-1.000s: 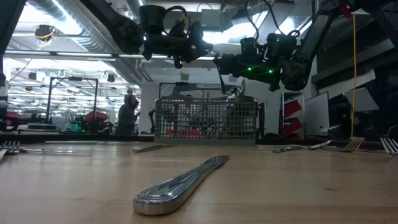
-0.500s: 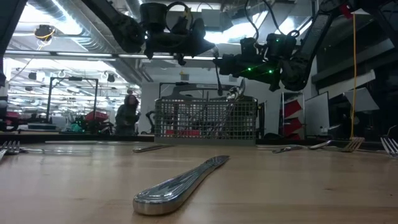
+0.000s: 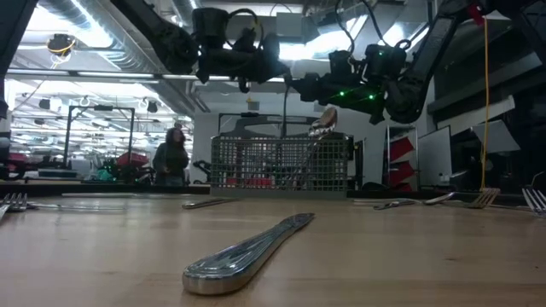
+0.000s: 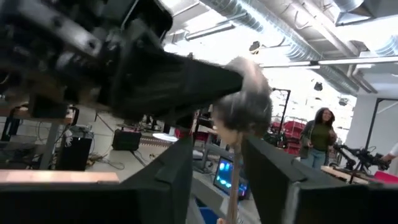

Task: Sort silverware
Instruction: Put the spoon into the gray silverware organizer

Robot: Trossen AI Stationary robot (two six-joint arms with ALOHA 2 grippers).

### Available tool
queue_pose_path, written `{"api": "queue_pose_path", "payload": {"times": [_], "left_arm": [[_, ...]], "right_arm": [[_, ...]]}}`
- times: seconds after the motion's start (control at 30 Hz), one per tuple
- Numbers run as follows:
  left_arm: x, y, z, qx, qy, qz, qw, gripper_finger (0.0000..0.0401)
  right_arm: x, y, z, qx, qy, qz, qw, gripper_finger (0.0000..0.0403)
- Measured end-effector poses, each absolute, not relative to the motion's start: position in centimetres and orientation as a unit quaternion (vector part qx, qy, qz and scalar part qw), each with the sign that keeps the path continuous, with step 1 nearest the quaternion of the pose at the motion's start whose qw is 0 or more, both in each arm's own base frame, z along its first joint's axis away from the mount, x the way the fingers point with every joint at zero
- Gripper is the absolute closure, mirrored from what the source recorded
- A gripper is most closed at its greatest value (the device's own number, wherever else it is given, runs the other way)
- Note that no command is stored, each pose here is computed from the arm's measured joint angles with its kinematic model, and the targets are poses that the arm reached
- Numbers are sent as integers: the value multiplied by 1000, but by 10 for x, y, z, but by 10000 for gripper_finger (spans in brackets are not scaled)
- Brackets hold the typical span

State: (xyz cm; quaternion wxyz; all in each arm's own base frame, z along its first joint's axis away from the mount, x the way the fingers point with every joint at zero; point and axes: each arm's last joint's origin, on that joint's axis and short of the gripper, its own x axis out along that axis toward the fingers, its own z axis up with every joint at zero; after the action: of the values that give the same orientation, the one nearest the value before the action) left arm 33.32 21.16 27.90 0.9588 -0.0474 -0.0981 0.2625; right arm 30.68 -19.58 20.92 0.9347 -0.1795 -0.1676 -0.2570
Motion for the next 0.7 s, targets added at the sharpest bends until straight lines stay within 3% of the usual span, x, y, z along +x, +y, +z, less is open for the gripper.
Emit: {"api": "queue_pose_path", "payload": {"times": [0.27, 0.5, 0.7], "left_arm": [[334, 211, 279, -52, -97, 258, 960, 400], [335, 206, 286, -85, -141, 206, 965, 400], [338, 204, 280, -99, -109, 204, 968, 401]], "right_arm": [[305, -195, 216, -185, -179, -264, 929, 246], [302, -195, 223, -212, -179, -291, 915, 246], [296, -191, 243, -208, -176, -295, 916, 247]]}}
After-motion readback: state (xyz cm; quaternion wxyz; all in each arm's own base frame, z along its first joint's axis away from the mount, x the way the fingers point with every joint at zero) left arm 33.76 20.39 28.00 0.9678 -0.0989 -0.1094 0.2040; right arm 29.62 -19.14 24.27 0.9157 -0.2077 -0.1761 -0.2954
